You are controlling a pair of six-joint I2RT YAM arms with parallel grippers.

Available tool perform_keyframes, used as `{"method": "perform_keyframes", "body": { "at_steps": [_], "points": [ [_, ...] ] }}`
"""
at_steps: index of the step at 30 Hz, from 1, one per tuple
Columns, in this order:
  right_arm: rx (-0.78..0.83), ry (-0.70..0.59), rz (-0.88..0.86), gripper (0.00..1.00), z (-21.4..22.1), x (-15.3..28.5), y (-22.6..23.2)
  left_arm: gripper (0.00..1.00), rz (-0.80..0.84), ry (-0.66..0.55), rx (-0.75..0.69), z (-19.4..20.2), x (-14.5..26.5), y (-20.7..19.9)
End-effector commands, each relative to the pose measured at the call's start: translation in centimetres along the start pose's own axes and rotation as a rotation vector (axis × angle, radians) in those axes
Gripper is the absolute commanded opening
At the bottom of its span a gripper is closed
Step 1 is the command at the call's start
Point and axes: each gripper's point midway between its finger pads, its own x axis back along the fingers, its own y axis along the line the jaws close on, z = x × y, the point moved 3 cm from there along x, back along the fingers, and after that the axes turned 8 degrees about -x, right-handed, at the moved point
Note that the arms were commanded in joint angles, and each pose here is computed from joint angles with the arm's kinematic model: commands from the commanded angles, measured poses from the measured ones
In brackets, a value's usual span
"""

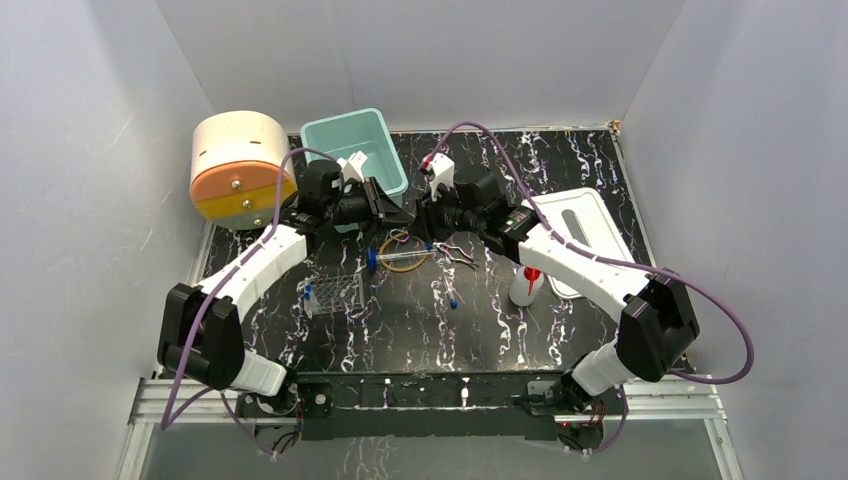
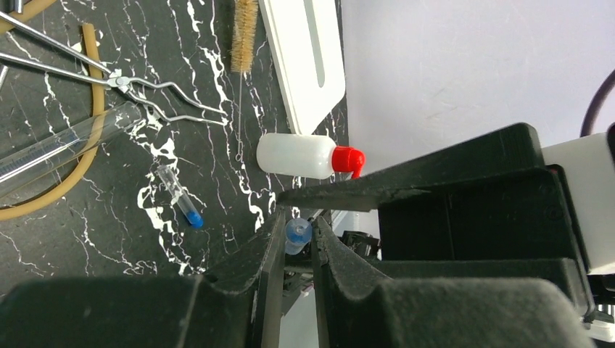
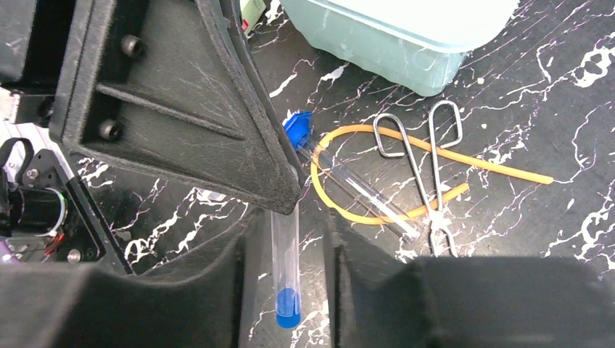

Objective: Organize the chemistry lab equipment

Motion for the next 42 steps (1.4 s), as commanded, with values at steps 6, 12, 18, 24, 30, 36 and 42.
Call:
{"method": "perform_keyframes", "body": {
  "at_steps": [6, 12, 18, 24, 30, 36, 42],
  "points": [
    [-0.108, -0.193, -0.060, 0.66, -5.1, 3.7, 1.9, 0.00, 0.032, -0.103, -0.075, -3.2, 2.1, -3.7],
    [-0.469, -0.421, -0.024, 0.77, -10.0, 8.6, -1.9, 0.00, 0.095, -0.278, -0.007, -6.9, 3.4, -6.5],
    [-0.739, -0.547, -0.008, 0.81, -12.0, 10.6, -3.5, 0.00, 0.140, -0.457, 0.245, -10.8, 5.2, -9.2],
    [-0.833, -0.665, -0.045, 0.83, -15.1, 11.0, -3.6, 0.00, 0.188, -0.552, 0.463, -12.8, 6.2, -10.1],
    [-0.825, -0.666, -0.190, 0.82, -17.4, 9.7, -2.4, 0.00, 0.227, -0.568, 0.584, -13.5, 6.4, -10.4],
    [-0.770, -0.658, -0.344, 0.75, -19.0, 8.8, -0.2, 0.00, 0.240, -0.556, 0.652, -13.2, 6.1, -9.8],
    [-0.730, -0.627, -0.404, 0.77, -19.3, 8.0, 1.3, 0.00, 0.210, -0.548, 0.677, -12.6, 5.8, -8.9]
  ]
}}
